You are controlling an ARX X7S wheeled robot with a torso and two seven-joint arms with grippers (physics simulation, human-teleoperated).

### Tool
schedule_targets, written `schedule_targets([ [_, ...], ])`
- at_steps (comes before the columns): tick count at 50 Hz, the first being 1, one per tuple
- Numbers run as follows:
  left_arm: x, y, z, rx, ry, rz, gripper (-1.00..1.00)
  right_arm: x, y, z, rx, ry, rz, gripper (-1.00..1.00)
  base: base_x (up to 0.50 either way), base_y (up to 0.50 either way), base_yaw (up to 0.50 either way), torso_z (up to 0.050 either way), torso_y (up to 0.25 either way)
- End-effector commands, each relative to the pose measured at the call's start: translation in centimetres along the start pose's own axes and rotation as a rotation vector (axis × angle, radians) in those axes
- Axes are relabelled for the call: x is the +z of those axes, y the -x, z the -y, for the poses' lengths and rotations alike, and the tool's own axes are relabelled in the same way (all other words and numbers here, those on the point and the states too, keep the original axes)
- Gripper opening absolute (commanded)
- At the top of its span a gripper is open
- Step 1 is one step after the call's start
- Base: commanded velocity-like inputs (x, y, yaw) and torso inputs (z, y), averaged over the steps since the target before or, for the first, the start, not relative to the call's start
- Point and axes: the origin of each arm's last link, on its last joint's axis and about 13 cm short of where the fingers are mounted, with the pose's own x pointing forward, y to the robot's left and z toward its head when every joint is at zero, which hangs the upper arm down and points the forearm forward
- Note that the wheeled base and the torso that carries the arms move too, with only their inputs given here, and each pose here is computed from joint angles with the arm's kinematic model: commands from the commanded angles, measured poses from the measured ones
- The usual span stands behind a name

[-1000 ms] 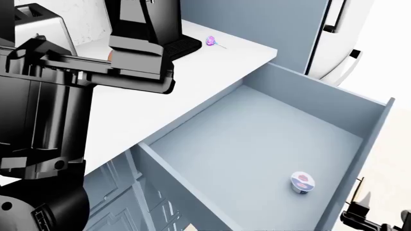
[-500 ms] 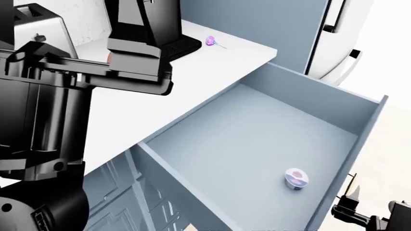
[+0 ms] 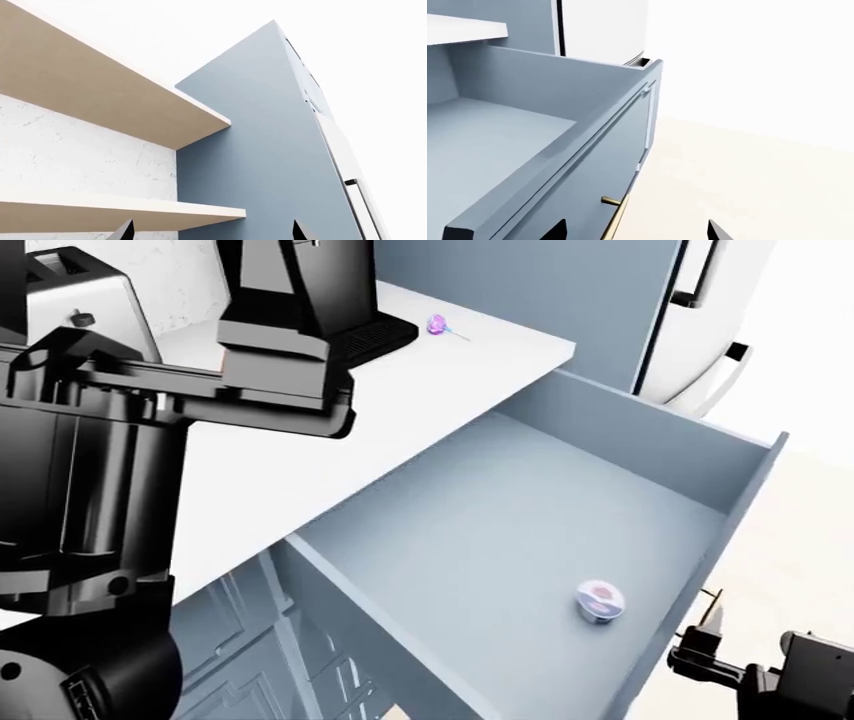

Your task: Close the right drawer.

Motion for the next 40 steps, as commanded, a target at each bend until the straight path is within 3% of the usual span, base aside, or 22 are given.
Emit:
schedule_targets([
  [1,0.0,0.2,-0.2,0.003,0.001,0.001,1.0,2.0,-0.8,-2.1,0.067,-0.006,0.085,1.0,0.0,0.0,0.0,0.0,0.0],
  [40,-0.2,0.4,-0.3,0.012,0.004,-0.002,1.0,3.8,-2.1,-4.6,0.142,0.005,0.125,1.0,0.0,0.0,0.0,0.0,0.001],
])
